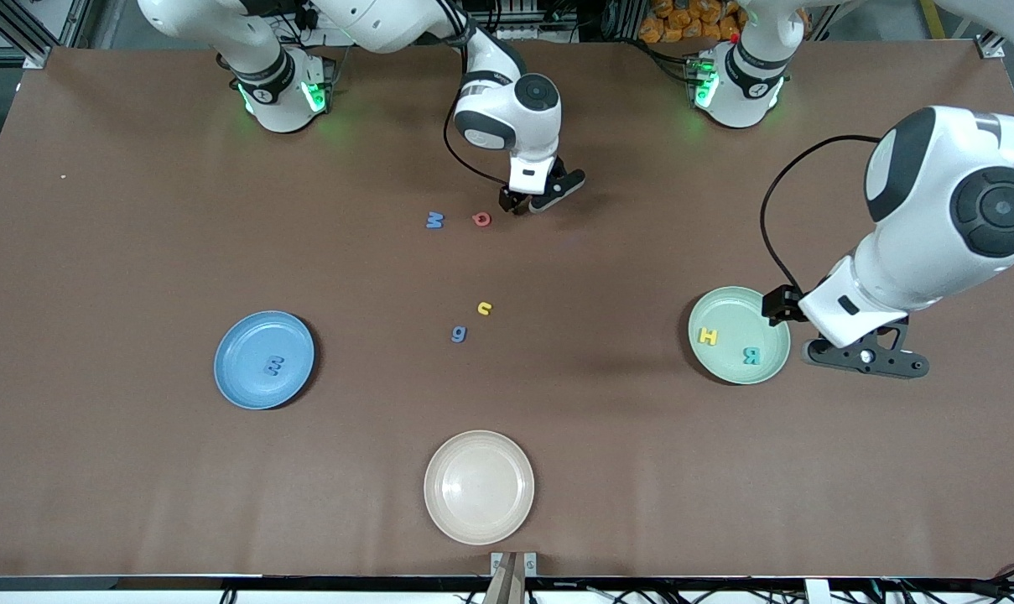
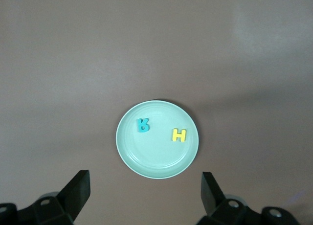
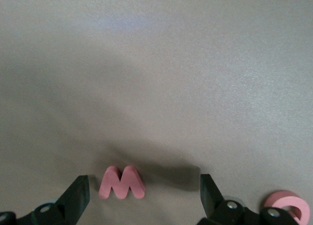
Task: Sort upper and lower case letters into plates
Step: 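Release the yellow H on the green plate and raise the left gripper, then lower the right gripper and grasp the pink M, then carry the pink M to the blue plate while the left gripper advances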
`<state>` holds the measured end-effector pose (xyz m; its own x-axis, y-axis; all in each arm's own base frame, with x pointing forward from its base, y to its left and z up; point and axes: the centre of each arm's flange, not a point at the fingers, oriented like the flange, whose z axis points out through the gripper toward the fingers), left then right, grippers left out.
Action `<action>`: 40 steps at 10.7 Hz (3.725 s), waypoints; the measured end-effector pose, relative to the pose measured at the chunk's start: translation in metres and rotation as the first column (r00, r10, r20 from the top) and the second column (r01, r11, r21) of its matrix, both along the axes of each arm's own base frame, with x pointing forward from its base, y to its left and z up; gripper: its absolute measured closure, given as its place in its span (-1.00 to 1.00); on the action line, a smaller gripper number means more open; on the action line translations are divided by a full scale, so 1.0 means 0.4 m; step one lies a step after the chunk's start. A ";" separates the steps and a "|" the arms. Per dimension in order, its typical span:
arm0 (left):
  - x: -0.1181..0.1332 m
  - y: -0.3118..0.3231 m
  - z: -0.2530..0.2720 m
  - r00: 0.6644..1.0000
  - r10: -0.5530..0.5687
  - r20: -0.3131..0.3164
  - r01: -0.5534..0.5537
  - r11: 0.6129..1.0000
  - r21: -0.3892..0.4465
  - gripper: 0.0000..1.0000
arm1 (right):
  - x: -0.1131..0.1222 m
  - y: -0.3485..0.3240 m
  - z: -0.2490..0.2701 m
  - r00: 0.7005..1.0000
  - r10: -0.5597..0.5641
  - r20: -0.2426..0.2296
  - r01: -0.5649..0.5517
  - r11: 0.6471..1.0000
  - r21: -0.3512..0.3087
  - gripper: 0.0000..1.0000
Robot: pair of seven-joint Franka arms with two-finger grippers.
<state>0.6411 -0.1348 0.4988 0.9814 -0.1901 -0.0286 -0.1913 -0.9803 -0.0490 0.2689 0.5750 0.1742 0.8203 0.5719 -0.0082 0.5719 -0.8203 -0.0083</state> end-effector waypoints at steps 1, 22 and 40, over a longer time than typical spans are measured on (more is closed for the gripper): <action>-0.008 0.006 0.022 1.000 0.015 0.001 -0.015 1.000 -0.018 -1.00 | 0.000 0.003 0.003 1.000 -0.001 0.002 0.001 1.000 0.003 -1.00; -0.154 0.183 0.198 0.970 0.221 -0.101 -0.233 0.963 -0.134 -1.00 | -0.025 0.044 -0.001 1.000 0.002 0.031 -0.002 1.000 0.009 -0.28; -0.215 0.154 0.262 0.975 0.205 -0.089 -0.214 0.970 -0.113 -1.00 | 0.141 -0.040 0.104 0.985 -0.158 0.072 0.163 0.985 -0.063 0.34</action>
